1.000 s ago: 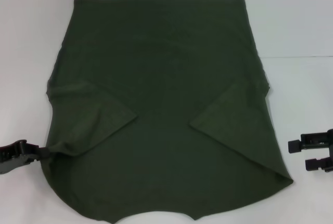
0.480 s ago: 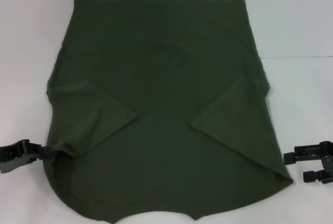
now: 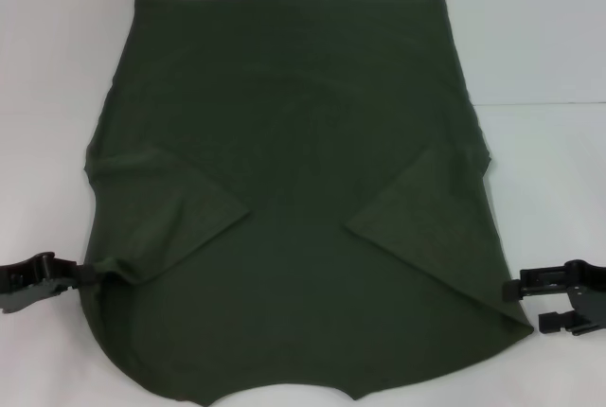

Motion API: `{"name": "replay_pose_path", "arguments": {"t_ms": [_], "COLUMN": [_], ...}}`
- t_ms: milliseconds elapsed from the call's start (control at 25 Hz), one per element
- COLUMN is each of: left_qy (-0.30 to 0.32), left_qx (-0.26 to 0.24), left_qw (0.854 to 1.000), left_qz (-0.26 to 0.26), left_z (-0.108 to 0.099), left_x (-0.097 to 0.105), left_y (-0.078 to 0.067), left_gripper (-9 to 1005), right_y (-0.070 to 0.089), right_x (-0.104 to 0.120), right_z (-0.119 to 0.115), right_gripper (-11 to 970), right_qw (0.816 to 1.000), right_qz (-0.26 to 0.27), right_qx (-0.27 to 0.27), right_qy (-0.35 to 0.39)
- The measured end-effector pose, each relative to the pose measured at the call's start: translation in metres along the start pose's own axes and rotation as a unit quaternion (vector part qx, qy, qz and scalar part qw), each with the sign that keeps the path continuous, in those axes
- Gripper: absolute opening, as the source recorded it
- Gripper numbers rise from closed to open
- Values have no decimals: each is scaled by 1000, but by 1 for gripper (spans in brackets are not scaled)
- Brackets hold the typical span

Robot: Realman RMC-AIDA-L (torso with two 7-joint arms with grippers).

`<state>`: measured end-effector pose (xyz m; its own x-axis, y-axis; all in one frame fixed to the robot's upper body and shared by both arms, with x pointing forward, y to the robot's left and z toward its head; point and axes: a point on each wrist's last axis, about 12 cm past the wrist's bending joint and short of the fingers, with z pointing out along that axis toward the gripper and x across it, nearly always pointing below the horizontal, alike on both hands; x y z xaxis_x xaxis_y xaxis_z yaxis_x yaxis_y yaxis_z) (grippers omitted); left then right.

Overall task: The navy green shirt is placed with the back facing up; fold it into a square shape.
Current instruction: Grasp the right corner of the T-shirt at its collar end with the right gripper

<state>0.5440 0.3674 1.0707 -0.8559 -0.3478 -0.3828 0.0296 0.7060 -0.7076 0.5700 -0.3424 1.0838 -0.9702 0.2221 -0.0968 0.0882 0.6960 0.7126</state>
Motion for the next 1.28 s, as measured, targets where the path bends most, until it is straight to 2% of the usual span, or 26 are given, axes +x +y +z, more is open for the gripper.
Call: {"name": "replay_pose_path", "arguments": {"t_ms": [440, 1280], "left_qy": [-6, -12], "left_qx": [3, 10], "left_qw": [1000, 1000], "left_qz": [-1, -1], "left_z": [1, 1], "left_x": [-1, -2], "left_y": [-1, -3], "left_gripper": [27, 28], "right_y": [3, 16], "right_x": [0, -4], "right_z": [11, 22], "right_gripper": [869, 861], "right_qw": [1000, 1000], "right_qz": [-8, -18], "right_qx": [14, 7], "right_qy": [5, 7]}}
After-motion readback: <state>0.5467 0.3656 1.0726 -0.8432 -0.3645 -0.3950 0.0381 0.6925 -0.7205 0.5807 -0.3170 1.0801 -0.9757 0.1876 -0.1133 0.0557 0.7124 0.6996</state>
